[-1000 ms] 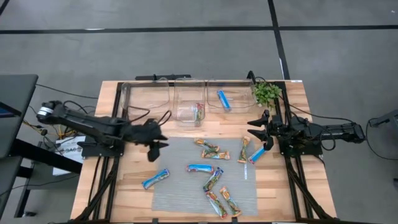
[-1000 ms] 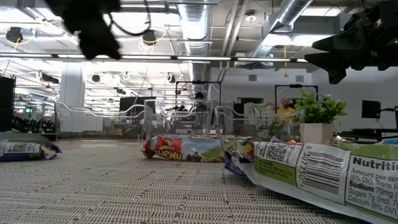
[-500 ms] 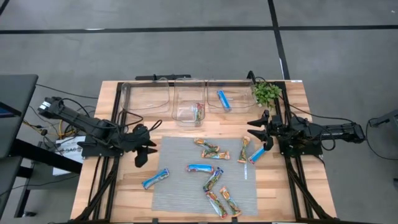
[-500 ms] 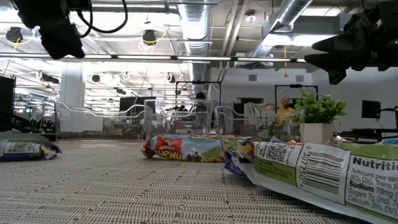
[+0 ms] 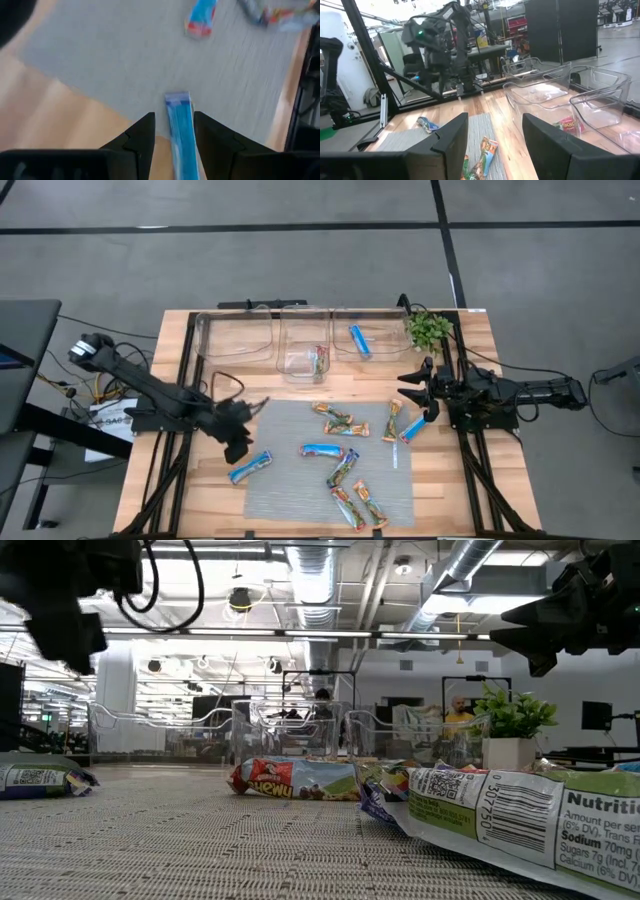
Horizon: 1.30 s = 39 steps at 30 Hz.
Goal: Pick and place Granola Bars by type
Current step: Put the blue granola bar into the right transparent bin
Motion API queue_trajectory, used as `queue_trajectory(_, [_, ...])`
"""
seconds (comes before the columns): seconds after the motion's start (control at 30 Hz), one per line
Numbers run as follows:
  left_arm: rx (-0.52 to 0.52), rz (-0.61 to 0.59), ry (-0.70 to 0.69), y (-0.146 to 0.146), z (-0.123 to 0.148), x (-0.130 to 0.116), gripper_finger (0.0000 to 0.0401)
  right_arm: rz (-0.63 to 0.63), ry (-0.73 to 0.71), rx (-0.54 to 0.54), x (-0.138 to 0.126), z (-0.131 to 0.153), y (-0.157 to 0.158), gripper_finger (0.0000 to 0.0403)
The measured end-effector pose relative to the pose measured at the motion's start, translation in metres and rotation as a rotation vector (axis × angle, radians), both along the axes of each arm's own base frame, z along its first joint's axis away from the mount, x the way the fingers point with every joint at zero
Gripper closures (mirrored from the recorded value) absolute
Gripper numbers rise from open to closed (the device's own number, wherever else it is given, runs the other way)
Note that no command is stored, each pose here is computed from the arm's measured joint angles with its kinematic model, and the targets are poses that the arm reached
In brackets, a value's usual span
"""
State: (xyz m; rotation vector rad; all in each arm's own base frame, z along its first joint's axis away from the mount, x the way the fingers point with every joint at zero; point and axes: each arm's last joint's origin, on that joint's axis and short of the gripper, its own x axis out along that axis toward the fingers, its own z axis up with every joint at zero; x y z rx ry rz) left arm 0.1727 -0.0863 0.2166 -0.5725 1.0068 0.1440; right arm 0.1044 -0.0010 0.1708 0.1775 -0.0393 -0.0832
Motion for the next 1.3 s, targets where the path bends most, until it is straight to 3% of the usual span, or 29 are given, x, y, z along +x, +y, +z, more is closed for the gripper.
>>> queue_trajectory(0.37, [-0.105, 0.015, 0.247, -0.045, -0.014, 0.045, 0.0273, 0.0, 0.005, 0.0, 0.0, -0.001, 0.0, 0.022])
queue_trajectory(0.5, [-0.05, 0.019, 0.361, -0.056, -0.011, 0.061, 0.0273, 0.0, 0.005, 0.0, 0.0, 0.0, 0.0, 0.0221])
queue_trajectory(0.6, [0.058, 0.032, 0.446, -0.057, -0.005, 0.066, 0.0273, 0.0, 0.005, 0.0, 0.0, -0.001, 0.0, 0.0223])
queue_trajectory(0.7, [0.123, 0.015, 0.458, -0.058, 0.003, 0.07, 0.0273, 0.0, 0.005, 0.0, 0.0, 0.0, 0.0, 0.0223])
queue_trajectory(1.07, [0.078, -0.002, 0.46, -0.06, 0.006, 0.072, 0.0271, 0.0, 0.005, 0.0, 0.0, 0.0, 0.0, 0.0223])
queue_trajectory(1.3, [0.058, -0.066, 0.485, -0.062, -0.008, 0.072, 0.0228, 0.0, 0.009, 0.0, 0.0, -0.001, 0.0, 0.022])
